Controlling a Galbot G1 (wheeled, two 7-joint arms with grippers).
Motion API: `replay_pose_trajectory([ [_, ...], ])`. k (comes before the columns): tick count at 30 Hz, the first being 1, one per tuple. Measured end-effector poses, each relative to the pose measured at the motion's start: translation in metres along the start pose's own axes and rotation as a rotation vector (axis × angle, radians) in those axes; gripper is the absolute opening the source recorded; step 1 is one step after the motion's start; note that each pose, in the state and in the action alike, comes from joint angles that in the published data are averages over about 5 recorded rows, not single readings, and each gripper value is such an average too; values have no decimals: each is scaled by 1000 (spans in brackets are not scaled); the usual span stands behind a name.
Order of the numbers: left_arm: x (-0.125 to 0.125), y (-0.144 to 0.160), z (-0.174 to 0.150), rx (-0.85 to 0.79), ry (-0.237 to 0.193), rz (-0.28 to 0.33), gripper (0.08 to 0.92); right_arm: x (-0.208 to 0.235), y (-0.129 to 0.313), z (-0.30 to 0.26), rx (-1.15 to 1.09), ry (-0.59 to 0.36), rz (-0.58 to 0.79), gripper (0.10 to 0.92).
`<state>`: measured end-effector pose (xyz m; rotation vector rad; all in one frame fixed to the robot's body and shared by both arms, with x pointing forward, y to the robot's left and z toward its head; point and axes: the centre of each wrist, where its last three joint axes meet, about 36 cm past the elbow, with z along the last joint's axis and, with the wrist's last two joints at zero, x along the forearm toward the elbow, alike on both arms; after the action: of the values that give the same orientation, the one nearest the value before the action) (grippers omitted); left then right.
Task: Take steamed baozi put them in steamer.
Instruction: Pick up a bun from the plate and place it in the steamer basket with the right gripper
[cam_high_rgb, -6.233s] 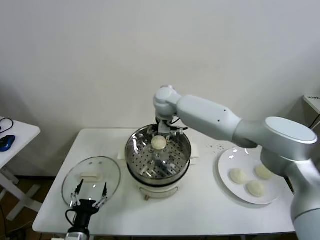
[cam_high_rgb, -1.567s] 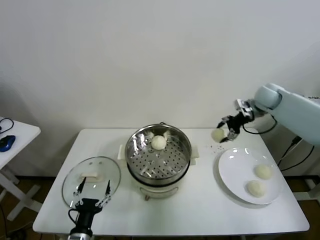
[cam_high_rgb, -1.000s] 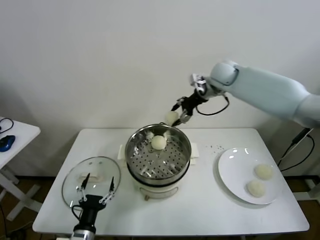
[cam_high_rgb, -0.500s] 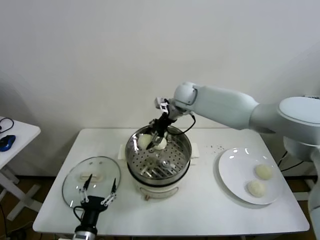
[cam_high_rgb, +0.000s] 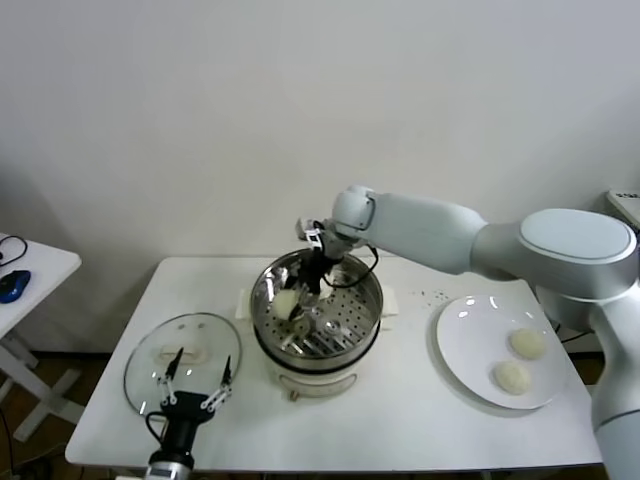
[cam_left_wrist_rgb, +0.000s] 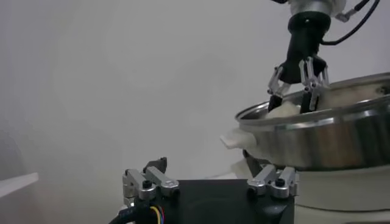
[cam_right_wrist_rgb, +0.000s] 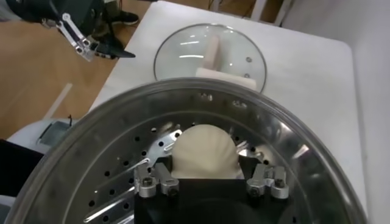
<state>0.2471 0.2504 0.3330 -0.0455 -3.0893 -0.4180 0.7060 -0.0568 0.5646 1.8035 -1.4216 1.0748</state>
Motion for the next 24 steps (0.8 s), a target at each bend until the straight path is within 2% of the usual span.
replay_pose_trajectory([
  [11,-1,2,1,0,1,-6,823,-6,2,3,14,21,-7,717],
  [18,-2,2,1,0,2,-6,823,-13,3,2,31,28,-14,816],
  [24,-3,2,2,-1,3,-7,823,-12,4,2,45,32,-17,823],
])
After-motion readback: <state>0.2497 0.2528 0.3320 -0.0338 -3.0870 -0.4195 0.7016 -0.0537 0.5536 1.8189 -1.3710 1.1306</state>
